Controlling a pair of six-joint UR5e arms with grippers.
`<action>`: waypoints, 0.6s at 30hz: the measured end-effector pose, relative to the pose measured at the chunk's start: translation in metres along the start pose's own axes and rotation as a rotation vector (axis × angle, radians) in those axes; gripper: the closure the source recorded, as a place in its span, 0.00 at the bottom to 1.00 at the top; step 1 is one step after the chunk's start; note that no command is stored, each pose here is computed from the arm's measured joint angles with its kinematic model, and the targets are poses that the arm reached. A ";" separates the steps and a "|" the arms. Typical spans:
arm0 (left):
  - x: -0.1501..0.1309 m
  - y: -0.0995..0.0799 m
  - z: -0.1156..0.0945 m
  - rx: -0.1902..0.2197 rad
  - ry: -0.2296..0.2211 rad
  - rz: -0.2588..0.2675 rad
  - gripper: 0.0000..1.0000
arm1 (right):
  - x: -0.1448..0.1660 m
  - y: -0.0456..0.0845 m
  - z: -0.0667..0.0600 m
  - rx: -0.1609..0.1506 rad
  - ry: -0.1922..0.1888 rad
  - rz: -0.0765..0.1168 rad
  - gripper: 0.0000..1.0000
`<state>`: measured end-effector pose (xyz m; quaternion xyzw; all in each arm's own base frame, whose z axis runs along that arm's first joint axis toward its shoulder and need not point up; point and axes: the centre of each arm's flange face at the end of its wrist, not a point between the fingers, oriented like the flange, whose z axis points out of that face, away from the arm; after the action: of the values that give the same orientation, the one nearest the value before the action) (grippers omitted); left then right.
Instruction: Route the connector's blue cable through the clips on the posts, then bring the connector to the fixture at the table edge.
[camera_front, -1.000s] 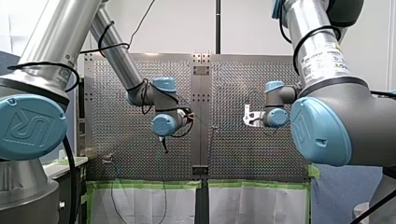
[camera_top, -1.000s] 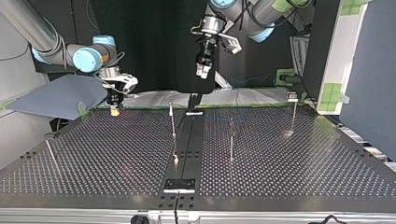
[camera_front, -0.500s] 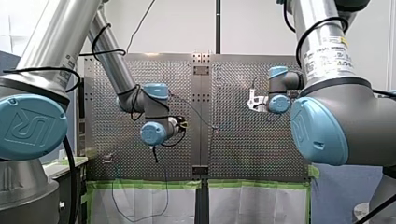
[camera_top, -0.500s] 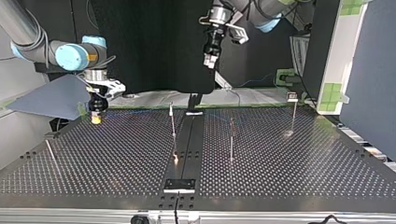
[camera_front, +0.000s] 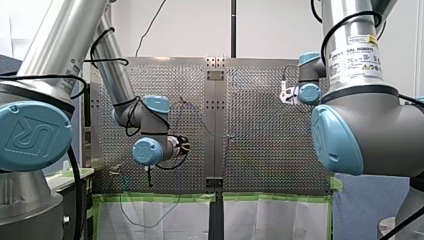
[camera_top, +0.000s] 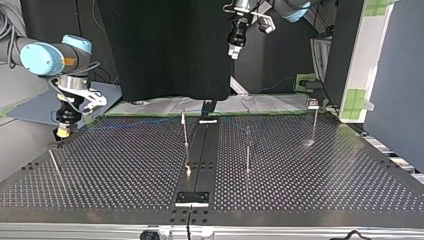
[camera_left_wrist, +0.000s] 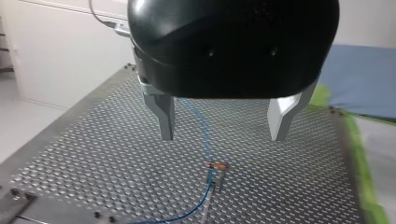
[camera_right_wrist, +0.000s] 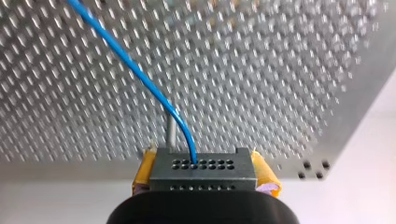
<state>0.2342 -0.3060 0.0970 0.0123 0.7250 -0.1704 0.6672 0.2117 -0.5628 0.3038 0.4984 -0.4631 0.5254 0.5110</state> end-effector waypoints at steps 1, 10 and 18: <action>0.002 0.002 -0.003 -0.002 0.007 0.004 0.02 | 0.003 0.005 0.000 -0.015 -0.001 -0.008 1.00; 0.014 0.018 -0.032 -0.025 0.075 0.040 0.02 | -0.003 0.051 0.003 -0.115 -0.077 -0.080 1.00; 0.024 0.033 -0.058 -0.045 0.140 0.079 0.02 | -0.025 0.078 0.014 -0.111 -0.153 -0.090 1.00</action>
<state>0.1843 -0.2646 0.0687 0.0378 0.7724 -0.1261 0.6214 0.1340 -0.5826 0.2814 0.5283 -0.5062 0.4360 0.5240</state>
